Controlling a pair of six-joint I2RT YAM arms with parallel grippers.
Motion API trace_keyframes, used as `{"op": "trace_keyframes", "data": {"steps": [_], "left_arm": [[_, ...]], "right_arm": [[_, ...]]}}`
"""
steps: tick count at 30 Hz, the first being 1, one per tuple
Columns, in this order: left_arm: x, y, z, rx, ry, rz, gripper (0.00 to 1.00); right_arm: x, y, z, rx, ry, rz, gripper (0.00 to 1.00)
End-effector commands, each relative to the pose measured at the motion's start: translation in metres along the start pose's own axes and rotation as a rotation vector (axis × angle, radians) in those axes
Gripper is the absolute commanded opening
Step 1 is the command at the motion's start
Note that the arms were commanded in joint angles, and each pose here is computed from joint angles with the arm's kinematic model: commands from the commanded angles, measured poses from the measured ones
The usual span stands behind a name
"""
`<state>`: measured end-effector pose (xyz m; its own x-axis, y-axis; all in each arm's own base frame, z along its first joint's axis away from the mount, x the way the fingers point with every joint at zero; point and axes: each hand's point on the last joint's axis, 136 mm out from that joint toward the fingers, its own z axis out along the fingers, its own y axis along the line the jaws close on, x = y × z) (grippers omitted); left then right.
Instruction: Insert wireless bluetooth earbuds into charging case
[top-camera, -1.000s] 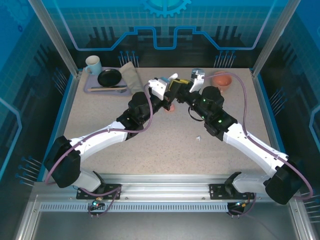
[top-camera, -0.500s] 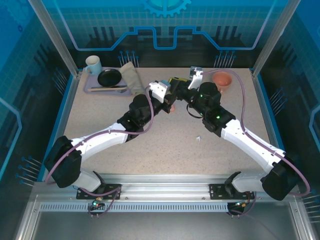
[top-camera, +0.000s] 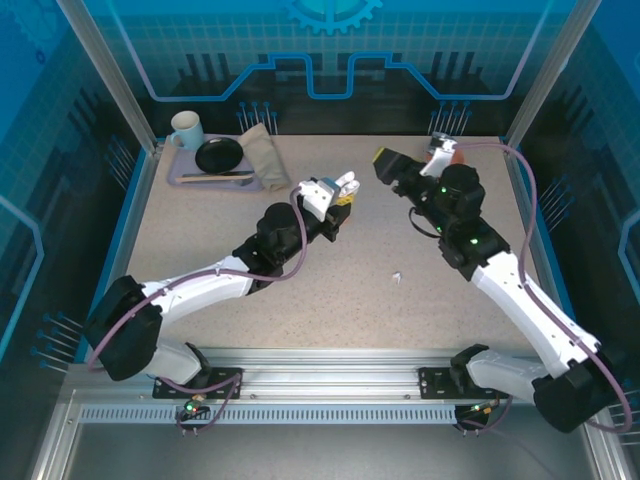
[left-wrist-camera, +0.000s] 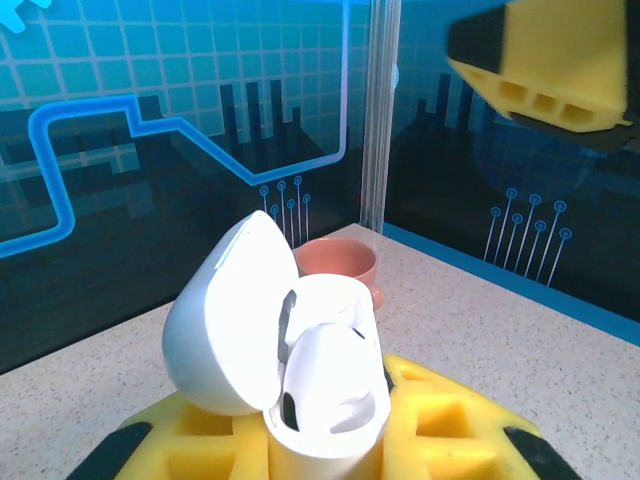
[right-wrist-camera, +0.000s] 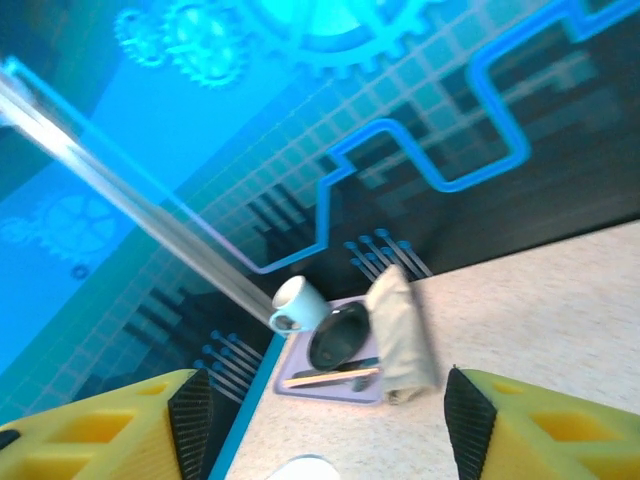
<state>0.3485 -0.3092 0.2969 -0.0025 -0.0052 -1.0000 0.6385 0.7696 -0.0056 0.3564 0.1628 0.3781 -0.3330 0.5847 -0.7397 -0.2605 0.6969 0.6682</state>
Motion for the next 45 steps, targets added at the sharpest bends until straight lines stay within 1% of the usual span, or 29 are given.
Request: {"op": "trace_keyframes", "data": {"steps": [1, 4, 7, 10, 12, 13, 15, 17, 18, 19, 22, 23, 25, 28, 31, 39, 45], "left_arm": [[-0.029, 0.002, -0.016, 0.007, -0.102, 0.028, 0.0], [-0.028, 0.004, -0.026, 0.014, -0.105, 0.041, 0.0], [-0.027, 0.002, -0.036, 0.036, -0.108, 0.051, 0.0], [-0.026, 0.002, -0.047, 0.052, -0.109, 0.056, 0.0], [-0.026, 0.002, -0.055, 0.061, -0.109, 0.056, 0.0], [-0.026, 0.002, -0.059, 0.065, -0.108, 0.058, 0.0], [-0.025, 0.0, -0.066, 0.075, -0.105, 0.058, 0.0], [-0.024, 0.0, -0.072, 0.082, -0.101, 0.06, 0.0], [-0.024, 0.0, -0.075, 0.083, -0.099, 0.059, 0.0], [-0.023, 0.0, -0.077, 0.084, -0.098, 0.059, 0.0], [-0.023, 0.0, -0.084, 0.088, -0.096, 0.056, 0.0], [-0.023, -0.001, -0.086, 0.09, -0.095, 0.055, 0.0], [-0.024, -0.001, -0.09, 0.091, -0.098, 0.054, 0.0], [-0.026, 0.0, -0.094, 0.089, -0.104, 0.053, 0.0], [-0.025, -0.001, -0.094, 0.092, -0.102, 0.054, 0.0], [-0.023, -0.002, -0.092, 0.096, -0.098, 0.047, 0.0], [-0.02, -0.001, -0.091, 0.093, -0.094, 0.046, 0.0]], "right_arm": [[0.033, -0.066, -0.018, 0.251, 0.145, 0.067, 0.73], [0.067, -0.107, -0.034, 0.406, 0.294, 0.083, 0.78], [0.106, -0.141, -0.051, 0.55, 0.446, 0.088, 0.79], [0.145, -0.17, -0.065, 0.683, 0.597, 0.102, 0.82], [0.164, -0.185, -0.074, 0.759, 0.666, 0.09, 0.84], [0.172, -0.191, -0.076, 0.783, 0.699, 0.073, 0.87], [0.185, -0.196, -0.075, 0.8, 0.765, 0.043, 0.91], [0.197, -0.2, -0.073, 0.801, 0.841, -0.027, 0.92], [0.203, -0.2, -0.069, 0.776, 0.886, -0.056, 0.92], [0.212, -0.198, -0.063, 0.733, 0.948, -0.08, 0.91], [0.23, -0.202, -0.059, 0.715, 1.093, -0.171, 0.83], [0.233, -0.206, -0.059, 0.728, 1.123, -0.193, 0.8], [0.238, -0.211, -0.059, 0.749, 1.161, -0.251, 0.74], [0.241, -0.218, -0.06, 0.775, 1.191, -0.283, 0.72], [0.248, -0.226, -0.061, 0.801, 1.225, -0.293, 0.66], [0.264, -0.24, -0.06, 0.826, 1.267, -0.29, 0.59], [0.271, -0.246, -0.057, 0.837, 1.273, -0.288, 0.56]]}}
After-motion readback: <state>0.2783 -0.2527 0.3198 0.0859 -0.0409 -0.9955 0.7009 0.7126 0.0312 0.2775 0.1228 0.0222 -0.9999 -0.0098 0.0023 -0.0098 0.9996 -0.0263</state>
